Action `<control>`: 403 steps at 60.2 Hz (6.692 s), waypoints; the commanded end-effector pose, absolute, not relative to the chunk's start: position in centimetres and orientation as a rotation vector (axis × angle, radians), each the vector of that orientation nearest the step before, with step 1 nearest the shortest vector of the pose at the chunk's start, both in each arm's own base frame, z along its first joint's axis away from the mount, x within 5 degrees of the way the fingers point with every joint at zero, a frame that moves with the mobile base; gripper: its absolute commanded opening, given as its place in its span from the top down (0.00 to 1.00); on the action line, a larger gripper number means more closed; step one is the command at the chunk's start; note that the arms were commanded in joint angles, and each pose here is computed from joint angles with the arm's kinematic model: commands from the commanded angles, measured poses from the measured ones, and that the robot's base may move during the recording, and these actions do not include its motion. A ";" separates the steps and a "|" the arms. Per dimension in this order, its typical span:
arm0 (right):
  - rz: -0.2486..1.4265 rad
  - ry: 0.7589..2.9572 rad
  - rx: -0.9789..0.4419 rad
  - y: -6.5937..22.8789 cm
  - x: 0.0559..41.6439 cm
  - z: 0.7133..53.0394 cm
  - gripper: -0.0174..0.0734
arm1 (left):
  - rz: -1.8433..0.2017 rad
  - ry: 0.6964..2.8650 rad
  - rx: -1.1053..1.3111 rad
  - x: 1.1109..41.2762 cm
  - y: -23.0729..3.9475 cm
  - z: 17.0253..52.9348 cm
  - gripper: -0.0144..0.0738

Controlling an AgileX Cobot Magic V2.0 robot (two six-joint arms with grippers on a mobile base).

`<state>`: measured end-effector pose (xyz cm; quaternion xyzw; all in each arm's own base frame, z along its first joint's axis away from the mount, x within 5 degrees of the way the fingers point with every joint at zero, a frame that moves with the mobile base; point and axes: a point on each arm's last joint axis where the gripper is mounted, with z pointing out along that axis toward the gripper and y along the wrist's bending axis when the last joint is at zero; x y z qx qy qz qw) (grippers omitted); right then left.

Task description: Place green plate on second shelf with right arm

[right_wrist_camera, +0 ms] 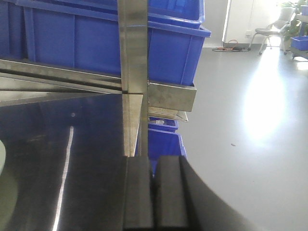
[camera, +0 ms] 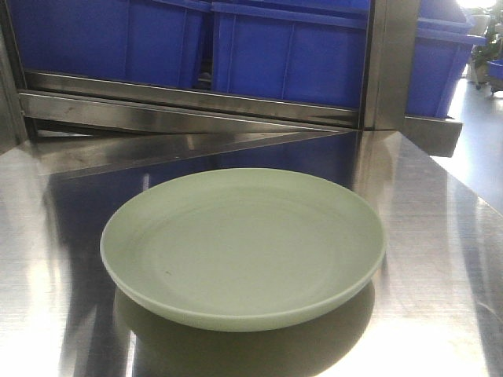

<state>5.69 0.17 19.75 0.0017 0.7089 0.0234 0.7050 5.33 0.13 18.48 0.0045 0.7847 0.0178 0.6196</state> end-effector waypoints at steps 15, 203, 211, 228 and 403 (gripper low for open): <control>0.048 1.457 -0.010 0.2 5.5 20.9 0.75 | 0.038 1.751 0.019 5.4 0.1 17.9 0.70; 0.535 2.284 -0.007 11.7 24.1 25.5 0.39 | 0.038 1.751 0.019 5.4 0.1 17.9 0.70; 0.541 2.328 -0.007 12.4 24.9 24.8 0.39 | 0.038 1.751 0.019 5.4 0.1 17.9 0.70; 0.525 2.416 -0.013 13.3 26.3 23.6 0.39 | 0.038 1.751 0.019 5.4 0.1 17.9 0.70; 0.366 1.670 0.158 1.5 10.4 27.9 0.75 | 0.038 1.751 0.019 5.4 0.1 17.9 0.70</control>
